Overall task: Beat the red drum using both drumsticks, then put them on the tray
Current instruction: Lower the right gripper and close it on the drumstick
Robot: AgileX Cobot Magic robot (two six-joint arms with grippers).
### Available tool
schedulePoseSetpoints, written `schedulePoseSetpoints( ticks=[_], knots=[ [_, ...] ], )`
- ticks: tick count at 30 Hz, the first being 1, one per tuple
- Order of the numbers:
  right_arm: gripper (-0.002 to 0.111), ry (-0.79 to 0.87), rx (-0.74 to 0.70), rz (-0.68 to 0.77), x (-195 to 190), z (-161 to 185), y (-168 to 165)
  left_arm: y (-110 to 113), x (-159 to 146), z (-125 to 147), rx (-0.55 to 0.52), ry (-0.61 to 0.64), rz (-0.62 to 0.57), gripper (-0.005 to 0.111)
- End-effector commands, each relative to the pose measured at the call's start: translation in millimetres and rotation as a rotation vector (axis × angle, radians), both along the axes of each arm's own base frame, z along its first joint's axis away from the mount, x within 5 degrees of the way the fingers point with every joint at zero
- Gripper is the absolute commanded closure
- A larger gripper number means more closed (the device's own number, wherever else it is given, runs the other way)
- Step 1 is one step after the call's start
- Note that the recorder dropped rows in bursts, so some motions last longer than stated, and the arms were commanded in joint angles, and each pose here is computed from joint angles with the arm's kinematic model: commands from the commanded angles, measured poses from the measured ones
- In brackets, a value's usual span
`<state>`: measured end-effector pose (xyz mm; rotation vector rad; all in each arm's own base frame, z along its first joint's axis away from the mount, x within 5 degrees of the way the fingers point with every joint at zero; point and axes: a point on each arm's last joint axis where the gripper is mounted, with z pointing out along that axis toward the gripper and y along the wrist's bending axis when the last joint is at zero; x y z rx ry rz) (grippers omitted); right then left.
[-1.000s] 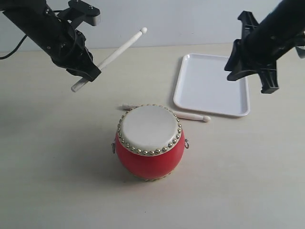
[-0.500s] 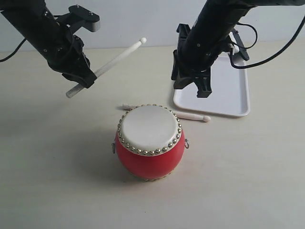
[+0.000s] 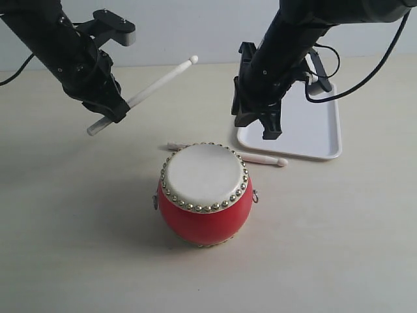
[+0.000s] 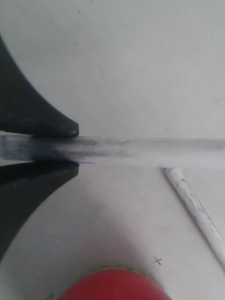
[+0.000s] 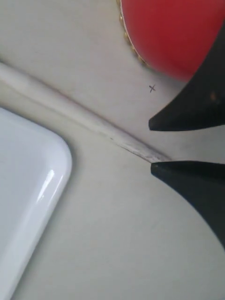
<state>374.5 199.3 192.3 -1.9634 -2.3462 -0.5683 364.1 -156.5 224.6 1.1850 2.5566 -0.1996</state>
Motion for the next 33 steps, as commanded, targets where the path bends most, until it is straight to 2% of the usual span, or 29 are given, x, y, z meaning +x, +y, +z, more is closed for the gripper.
schedulePoseSetpoints(
  ticks=[1,7,14,19,22,33],
  knots=[
    [0.085,0.001,-0.007,0.003,2,-6,2,1,0,-1,0.004,0.004,0.007,0.107],
    [0.085,-0.036,0.022,0.001,5,-4,4,1,0,-1,0.004,0.004,0.007,0.107],
    [0.085,0.067,0.047,-0.082,-1,-6,5,1,0,-1,0.003,0.004,0.007,0.107],
    [0.085,0.119,-0.051,-0.192,-7,-9,1,1,0,-1,0.002,0.002,0.008,0.107],
    [0.085,0.033,-0.149,-0.161,-8,-9,6,1,0,0,0.001,-0.001,0.008,0.107],
    [0.085,0.005,-0.162,-0.086,-11,-8,15,0,0,0,-0.007,0.001,0.014,0.107]
  ],
)
